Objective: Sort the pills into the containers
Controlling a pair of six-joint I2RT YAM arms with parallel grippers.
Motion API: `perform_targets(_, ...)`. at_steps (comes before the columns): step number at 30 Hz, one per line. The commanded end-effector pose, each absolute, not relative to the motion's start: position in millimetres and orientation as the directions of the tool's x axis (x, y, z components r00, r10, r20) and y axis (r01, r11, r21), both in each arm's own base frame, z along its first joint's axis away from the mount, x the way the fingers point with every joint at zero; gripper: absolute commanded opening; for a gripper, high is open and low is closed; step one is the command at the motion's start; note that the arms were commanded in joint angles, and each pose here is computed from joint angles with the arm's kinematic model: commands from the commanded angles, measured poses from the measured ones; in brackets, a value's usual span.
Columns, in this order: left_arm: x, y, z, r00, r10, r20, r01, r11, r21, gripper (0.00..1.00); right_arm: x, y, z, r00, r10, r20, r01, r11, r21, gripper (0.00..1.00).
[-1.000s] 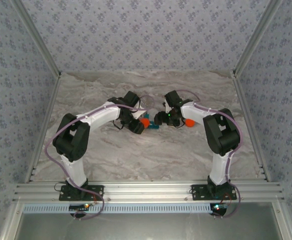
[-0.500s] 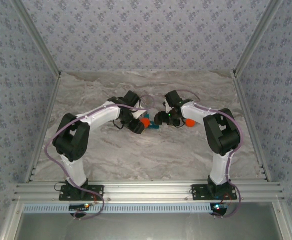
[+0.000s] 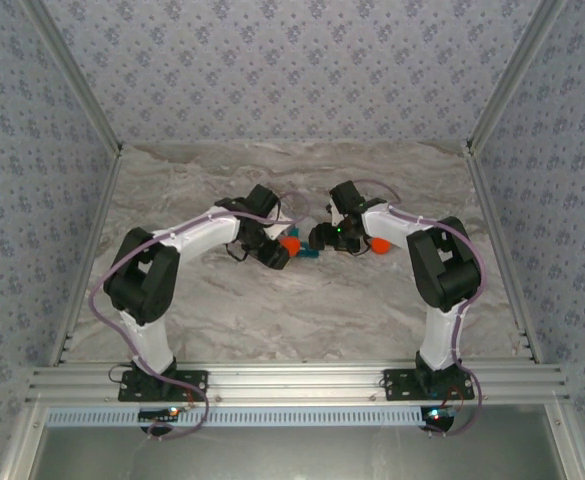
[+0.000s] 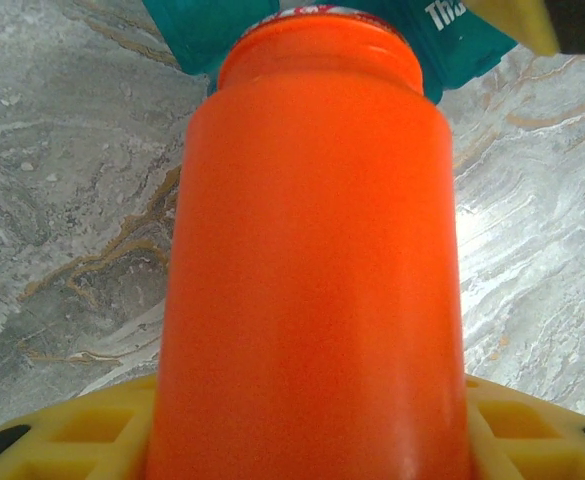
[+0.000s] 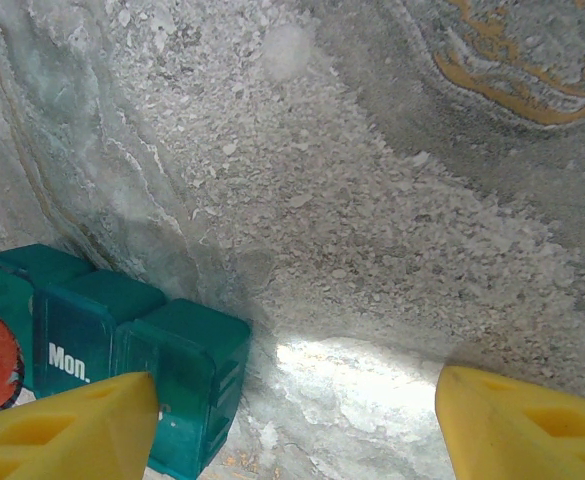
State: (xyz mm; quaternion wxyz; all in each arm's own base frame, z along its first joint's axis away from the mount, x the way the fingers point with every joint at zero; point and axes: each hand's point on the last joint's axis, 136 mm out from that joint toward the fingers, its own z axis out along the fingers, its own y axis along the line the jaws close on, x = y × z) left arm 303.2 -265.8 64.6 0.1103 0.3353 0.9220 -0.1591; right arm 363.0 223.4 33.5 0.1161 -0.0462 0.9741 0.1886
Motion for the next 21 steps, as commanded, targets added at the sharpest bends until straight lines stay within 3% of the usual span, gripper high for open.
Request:
perform_targets(1, 303.6, -271.1, 84.2, -0.718, 0.576, -0.390, 0.681, 0.697, -0.225, 0.00, 355.8, 224.8, 24.5, -0.981, -0.047, -0.187, -0.113, 0.926, 0.360, 0.76)
perform_targets(21, 308.1, -273.4, 106.9, -0.650, 0.492, -0.578, 0.702, 0.680, -0.210, 0.00, 366.9, 231.5, 61.2, -0.970, -0.040, -0.238, -0.133, 0.913, 0.387, 0.76)
